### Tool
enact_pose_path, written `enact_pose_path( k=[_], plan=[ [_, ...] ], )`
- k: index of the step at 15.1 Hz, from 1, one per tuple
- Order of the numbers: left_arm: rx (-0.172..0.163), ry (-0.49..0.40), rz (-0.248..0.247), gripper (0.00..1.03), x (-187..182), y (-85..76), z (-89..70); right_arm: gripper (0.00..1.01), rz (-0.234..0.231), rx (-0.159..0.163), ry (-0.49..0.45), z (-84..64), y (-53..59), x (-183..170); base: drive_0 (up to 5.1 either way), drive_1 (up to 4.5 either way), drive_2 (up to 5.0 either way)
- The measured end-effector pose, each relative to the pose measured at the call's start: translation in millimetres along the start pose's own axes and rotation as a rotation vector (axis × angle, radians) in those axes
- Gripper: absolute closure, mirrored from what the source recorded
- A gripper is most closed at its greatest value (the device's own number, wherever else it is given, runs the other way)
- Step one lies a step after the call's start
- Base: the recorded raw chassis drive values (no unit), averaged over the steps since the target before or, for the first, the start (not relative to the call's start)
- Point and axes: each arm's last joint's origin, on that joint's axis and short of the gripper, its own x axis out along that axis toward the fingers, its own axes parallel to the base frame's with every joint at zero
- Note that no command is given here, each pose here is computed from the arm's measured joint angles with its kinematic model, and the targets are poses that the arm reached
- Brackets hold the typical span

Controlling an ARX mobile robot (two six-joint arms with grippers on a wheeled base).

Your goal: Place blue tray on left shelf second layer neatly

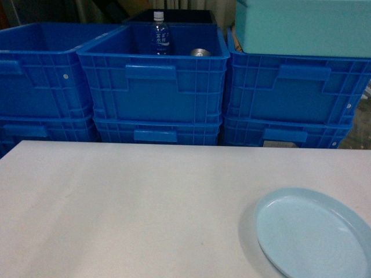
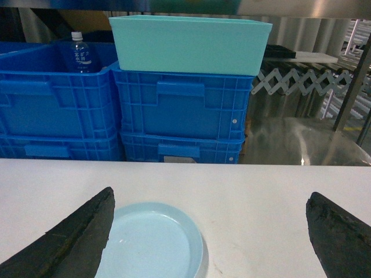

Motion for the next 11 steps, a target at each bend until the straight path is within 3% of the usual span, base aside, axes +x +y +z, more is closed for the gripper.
enact_pose_path(
  k=[11],
  plan=[
    [0.0, 0.0, 0.0, 0.05, 0.0, 0.0, 0.0, 0.03, 0.0, 0.0, 0.0, 0.0, 0.0, 0.0, 0.0, 0.0, 0.0]
  ],
)
